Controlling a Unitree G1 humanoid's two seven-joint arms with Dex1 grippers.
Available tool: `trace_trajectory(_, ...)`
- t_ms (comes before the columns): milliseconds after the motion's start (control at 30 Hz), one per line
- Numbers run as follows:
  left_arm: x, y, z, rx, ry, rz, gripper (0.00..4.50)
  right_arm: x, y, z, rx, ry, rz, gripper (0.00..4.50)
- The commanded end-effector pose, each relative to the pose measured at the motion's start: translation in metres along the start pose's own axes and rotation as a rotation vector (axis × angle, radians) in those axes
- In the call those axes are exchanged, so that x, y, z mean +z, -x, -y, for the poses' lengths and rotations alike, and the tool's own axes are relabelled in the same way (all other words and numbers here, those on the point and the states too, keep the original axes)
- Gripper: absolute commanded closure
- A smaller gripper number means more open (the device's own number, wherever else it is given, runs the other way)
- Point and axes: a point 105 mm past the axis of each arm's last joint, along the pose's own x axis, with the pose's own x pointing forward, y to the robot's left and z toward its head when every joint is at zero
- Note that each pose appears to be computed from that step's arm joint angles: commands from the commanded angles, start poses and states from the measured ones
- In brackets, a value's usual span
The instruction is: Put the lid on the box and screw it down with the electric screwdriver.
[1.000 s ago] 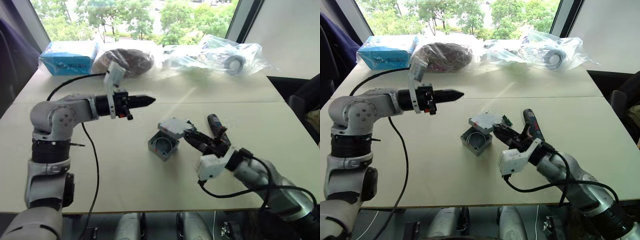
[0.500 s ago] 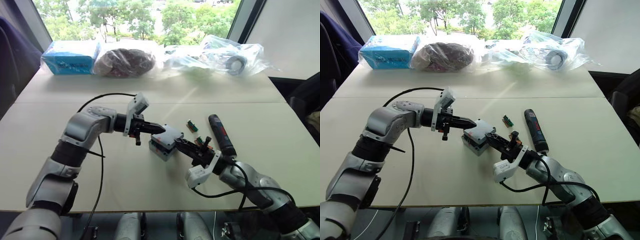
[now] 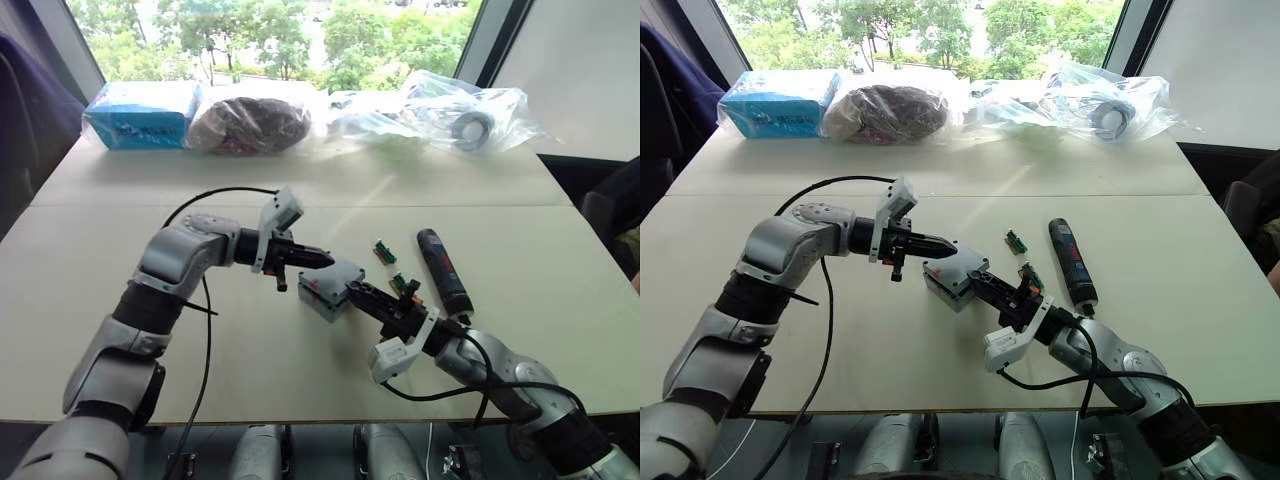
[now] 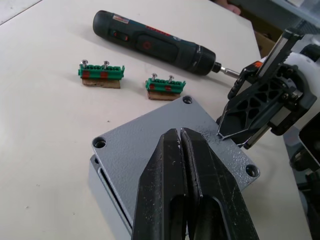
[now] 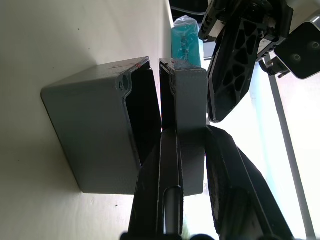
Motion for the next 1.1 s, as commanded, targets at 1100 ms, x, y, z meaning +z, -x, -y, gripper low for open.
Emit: trace_trajectory(1100,0.006,-0.007,0.006,0.003,-0.081,0.014,4.47,0.000,-0.002,0.006,-0.069,0.077,-0.039,4.39)
